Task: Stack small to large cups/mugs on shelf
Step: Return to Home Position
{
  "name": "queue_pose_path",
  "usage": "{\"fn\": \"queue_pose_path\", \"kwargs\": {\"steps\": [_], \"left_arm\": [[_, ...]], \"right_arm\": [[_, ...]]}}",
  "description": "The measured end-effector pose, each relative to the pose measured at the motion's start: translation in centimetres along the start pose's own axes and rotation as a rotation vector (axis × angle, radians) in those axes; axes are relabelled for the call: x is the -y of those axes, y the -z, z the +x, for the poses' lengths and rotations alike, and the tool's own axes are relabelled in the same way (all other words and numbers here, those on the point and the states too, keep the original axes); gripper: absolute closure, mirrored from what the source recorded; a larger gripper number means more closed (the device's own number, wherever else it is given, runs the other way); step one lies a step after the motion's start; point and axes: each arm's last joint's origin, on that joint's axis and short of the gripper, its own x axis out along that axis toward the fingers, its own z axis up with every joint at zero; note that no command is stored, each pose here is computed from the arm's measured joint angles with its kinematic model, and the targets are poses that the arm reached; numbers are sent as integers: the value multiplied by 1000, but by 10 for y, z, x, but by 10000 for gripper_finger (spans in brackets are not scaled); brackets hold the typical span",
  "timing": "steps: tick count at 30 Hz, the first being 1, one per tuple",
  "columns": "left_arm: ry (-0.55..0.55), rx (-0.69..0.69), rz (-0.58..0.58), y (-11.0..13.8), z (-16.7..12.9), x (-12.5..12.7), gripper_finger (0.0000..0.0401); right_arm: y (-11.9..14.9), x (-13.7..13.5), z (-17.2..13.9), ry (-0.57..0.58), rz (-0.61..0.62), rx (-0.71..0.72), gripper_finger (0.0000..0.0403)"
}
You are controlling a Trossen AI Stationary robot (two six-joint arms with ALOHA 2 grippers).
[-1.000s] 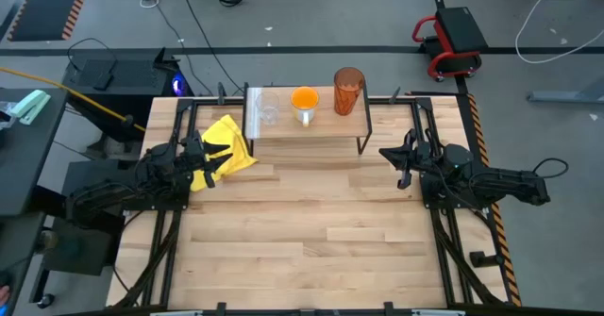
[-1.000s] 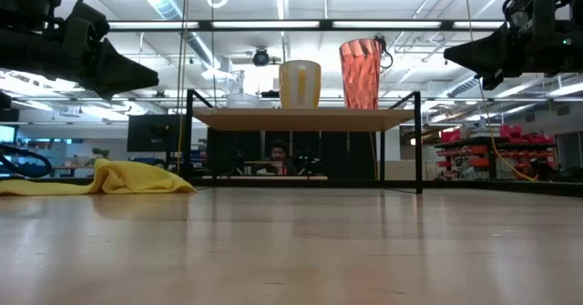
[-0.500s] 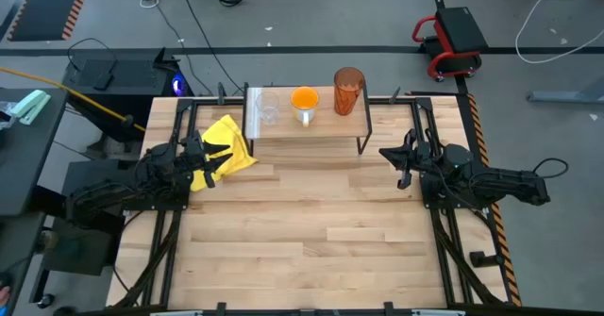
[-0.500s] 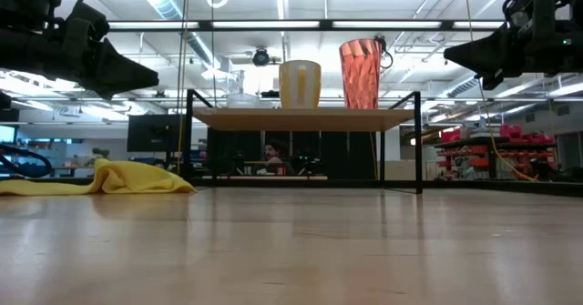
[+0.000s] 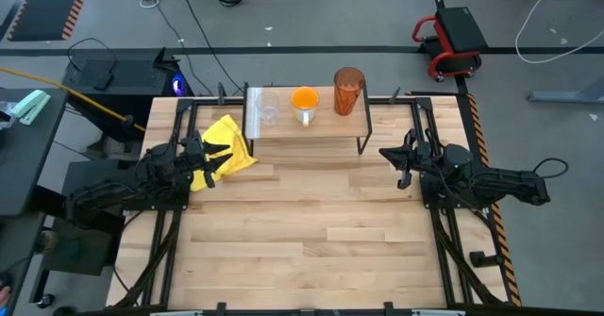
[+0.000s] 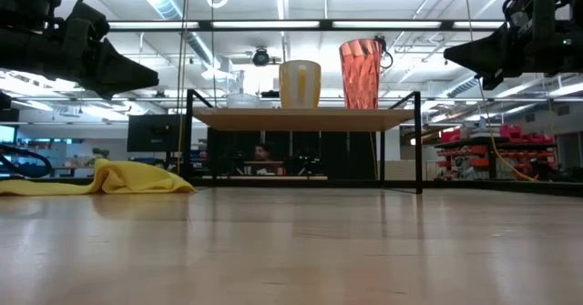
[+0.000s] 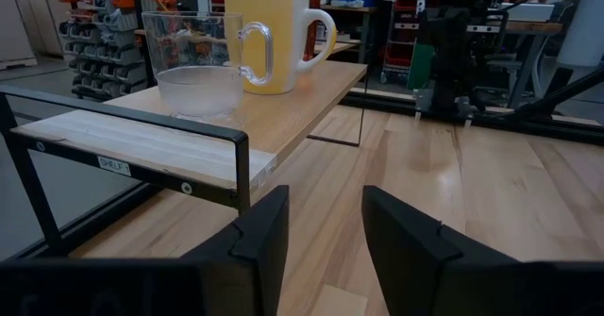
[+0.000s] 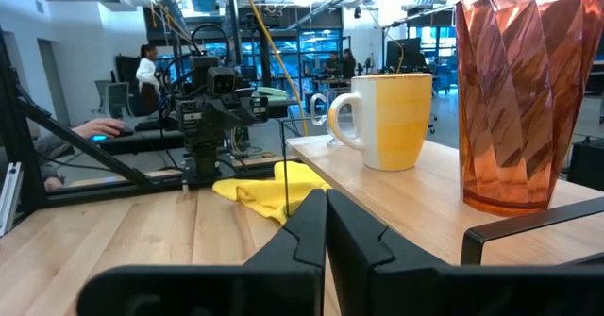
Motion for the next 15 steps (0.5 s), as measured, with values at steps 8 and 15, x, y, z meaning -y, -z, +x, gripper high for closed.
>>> {"fn": "queue_pose_path", "kwargs": {"steps": [8,15], "left_arm": [[0,0,0,0,0,0,263],[0,1,0,0,0,0,254]], "right_arm": [[0,0,0,0,0,0,385],[0,0,0,0,0,0,385]]}}
